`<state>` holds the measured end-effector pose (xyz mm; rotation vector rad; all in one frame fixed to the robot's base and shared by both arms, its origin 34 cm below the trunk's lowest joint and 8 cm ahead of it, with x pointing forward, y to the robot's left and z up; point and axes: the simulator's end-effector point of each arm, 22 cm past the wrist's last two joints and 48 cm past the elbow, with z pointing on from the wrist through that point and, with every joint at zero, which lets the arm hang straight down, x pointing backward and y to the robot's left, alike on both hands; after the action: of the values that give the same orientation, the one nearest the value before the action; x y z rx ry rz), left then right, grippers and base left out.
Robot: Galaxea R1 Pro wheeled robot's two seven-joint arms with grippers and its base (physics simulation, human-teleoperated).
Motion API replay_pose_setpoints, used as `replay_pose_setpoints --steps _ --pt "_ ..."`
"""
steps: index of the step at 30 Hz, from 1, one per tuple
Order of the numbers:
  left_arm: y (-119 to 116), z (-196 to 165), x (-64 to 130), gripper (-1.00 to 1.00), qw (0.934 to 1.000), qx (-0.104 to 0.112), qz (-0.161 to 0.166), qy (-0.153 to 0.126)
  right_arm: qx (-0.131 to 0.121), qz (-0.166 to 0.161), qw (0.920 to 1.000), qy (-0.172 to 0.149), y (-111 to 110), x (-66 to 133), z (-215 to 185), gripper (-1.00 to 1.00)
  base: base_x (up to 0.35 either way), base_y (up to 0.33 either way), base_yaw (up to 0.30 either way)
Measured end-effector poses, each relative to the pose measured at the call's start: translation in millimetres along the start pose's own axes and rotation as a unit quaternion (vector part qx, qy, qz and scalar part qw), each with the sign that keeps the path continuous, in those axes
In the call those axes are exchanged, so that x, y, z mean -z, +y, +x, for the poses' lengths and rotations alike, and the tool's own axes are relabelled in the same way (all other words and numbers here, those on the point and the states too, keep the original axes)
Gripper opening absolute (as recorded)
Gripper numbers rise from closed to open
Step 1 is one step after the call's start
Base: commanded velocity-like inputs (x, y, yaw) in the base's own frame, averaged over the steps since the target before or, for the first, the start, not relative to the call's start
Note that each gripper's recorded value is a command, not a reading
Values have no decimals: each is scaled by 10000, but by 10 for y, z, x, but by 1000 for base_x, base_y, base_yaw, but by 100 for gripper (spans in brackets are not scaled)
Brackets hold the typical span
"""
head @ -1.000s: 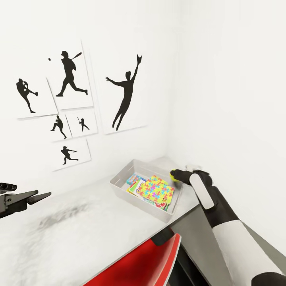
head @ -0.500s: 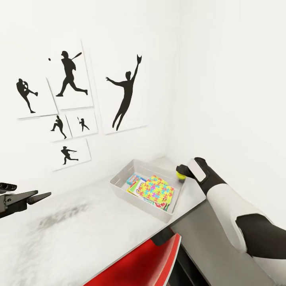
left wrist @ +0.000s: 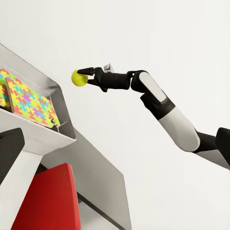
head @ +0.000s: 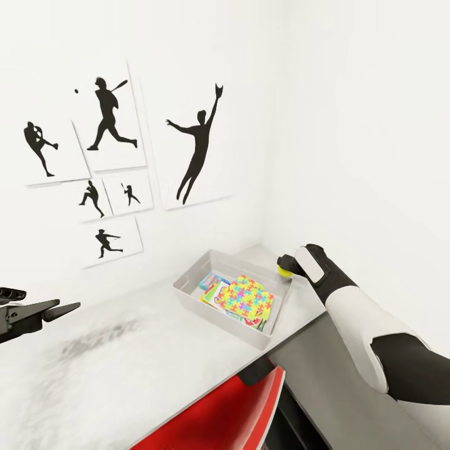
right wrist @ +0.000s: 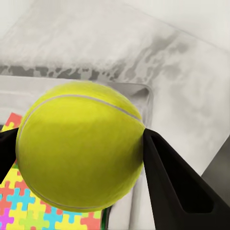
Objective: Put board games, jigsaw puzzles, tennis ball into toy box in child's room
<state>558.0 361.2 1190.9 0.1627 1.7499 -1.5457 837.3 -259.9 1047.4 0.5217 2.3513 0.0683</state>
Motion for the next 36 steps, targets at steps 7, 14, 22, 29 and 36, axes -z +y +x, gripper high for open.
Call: replay_pose_setpoints --steps 7,14,22,29,36 --pt "17 15 -32 100 10000 19 28 20 -3 -6 10000 65 0 -58 48 -100 0 0 0" --pt "-156 5 -192 100 9994 -205 193 218 48 -117 9999 19 155 -50 39 -100 0 0 0" --pt "-605 -222 -526 100 9926 -946 625 441 151 -252 9996 -14 282 -11 -19 -100 0 0 0" --pt "-229 -248 -1071 100 9957 -851 222 285 160 -231 9996 33 268 -73 22 -100 0 0 0" --pt "92 -347 -1403 100 9990 -380 208 122 178 -199 9996 93 248 -137 76 -100 0 0 0"
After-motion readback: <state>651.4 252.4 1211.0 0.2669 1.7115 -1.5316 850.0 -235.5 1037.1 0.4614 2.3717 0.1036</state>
